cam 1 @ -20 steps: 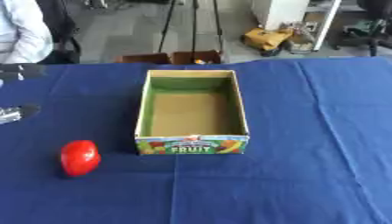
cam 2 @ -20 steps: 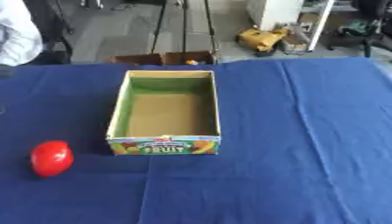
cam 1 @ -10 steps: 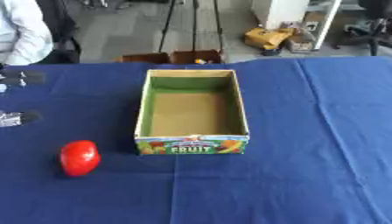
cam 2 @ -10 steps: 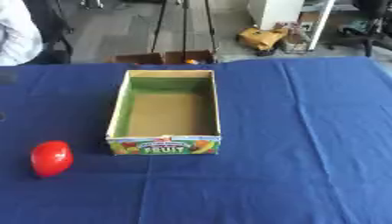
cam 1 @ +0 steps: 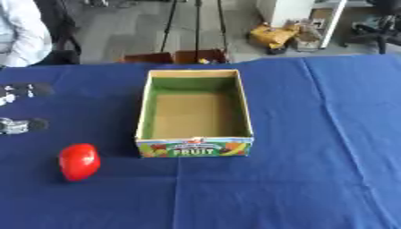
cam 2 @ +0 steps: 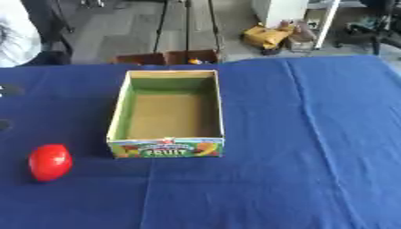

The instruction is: Pick up objects on the table and place them in the box.

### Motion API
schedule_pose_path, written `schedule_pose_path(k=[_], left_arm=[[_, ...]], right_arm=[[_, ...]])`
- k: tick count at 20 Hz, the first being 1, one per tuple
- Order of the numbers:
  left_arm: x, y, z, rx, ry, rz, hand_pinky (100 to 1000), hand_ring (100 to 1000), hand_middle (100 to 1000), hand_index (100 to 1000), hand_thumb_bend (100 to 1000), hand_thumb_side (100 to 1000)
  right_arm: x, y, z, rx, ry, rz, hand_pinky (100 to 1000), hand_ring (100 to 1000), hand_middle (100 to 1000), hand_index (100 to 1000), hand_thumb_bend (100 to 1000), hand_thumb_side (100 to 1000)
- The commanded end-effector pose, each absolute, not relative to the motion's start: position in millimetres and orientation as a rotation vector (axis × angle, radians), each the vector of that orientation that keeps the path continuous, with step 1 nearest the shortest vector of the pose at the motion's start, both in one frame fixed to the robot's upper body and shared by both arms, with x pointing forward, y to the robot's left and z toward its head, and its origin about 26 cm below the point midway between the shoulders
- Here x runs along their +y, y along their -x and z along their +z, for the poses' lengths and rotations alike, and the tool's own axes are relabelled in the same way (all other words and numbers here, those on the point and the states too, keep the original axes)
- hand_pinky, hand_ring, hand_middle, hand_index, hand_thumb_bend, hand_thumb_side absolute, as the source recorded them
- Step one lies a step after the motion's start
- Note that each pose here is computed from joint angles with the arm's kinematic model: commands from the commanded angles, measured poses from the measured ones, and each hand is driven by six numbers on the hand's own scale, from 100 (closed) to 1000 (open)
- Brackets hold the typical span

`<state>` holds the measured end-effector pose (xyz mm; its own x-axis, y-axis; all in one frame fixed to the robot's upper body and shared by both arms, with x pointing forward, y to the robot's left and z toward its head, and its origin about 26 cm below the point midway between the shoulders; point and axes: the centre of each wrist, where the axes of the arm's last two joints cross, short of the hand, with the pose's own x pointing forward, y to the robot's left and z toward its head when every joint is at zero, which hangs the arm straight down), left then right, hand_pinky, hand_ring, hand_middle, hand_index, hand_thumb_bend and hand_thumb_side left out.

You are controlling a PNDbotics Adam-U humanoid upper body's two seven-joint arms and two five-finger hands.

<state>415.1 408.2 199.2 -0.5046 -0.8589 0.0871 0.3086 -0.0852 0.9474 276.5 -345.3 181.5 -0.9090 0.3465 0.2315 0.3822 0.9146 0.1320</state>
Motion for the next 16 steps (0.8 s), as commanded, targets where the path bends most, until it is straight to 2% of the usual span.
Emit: schedule_pose_path(k=[1, 5, 16], left_arm=[[410, -417, 210, -1.102, -0.497, -2.164, 971, 969, 1000, 1000, 577, 1000], [406, -421, 205, -1.06, -0.497, -2.182, 1000, 983, 1000, 1000, 648, 1000], [391, -423, 183, -1.083, -0.53, -2.147, 995, 976, 1000, 1000, 652, 1000]], right_arm=[[-345, -275, 190, -2.903, 0.542, -0.232, 719, 797, 550, 791, 100, 780], [-345, -276, 190, -2.901, 0.537, -0.23, 719, 796, 549, 790, 100, 775], [-343, -276, 190, -2.9, 0.529, -0.228, 722, 798, 543, 790, 100, 770]])
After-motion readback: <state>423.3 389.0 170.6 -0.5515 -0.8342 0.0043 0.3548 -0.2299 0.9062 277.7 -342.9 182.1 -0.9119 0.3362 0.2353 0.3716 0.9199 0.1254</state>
